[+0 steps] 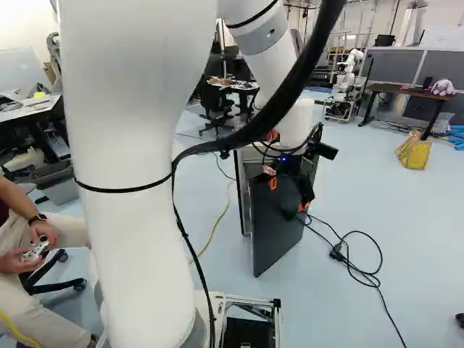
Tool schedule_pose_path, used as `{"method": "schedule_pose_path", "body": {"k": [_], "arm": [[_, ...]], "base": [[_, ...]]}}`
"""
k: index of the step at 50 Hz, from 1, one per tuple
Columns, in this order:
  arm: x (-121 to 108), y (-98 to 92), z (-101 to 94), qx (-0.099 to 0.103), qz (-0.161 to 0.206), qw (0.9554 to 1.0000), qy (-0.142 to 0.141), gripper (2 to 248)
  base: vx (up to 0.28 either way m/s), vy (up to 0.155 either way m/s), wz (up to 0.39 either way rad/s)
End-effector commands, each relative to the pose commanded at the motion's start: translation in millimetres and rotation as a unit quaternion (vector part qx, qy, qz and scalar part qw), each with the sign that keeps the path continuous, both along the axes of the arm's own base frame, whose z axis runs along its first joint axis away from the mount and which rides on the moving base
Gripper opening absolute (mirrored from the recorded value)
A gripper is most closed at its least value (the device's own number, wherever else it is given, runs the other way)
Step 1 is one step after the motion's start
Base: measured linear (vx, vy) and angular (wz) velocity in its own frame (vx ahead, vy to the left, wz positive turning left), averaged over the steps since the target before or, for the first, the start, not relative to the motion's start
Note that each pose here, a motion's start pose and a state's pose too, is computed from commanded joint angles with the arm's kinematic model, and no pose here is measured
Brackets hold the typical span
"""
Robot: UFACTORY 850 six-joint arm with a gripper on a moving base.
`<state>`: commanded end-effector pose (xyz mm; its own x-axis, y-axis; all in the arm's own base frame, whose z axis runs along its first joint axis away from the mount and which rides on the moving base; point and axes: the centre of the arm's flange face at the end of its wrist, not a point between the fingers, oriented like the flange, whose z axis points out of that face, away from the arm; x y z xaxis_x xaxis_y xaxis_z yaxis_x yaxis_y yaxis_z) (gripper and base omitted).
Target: Grab a drink from the fridge
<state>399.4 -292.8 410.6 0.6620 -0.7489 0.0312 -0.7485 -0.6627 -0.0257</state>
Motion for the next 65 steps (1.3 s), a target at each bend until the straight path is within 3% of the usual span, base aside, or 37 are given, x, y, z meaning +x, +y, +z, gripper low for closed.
{"method": "schedule_pose_path", "body": {"k": [35,65], "arm": [[22.0,50.1,-0.3,-0.001,0.059,0.9982,0.004,247],[42.5,60.1,0.1,-0.017,0.093,0.9955,0.000,247]], "base": [[0.000,0.000,0.000],[0.000,0.000,0.000]]}}
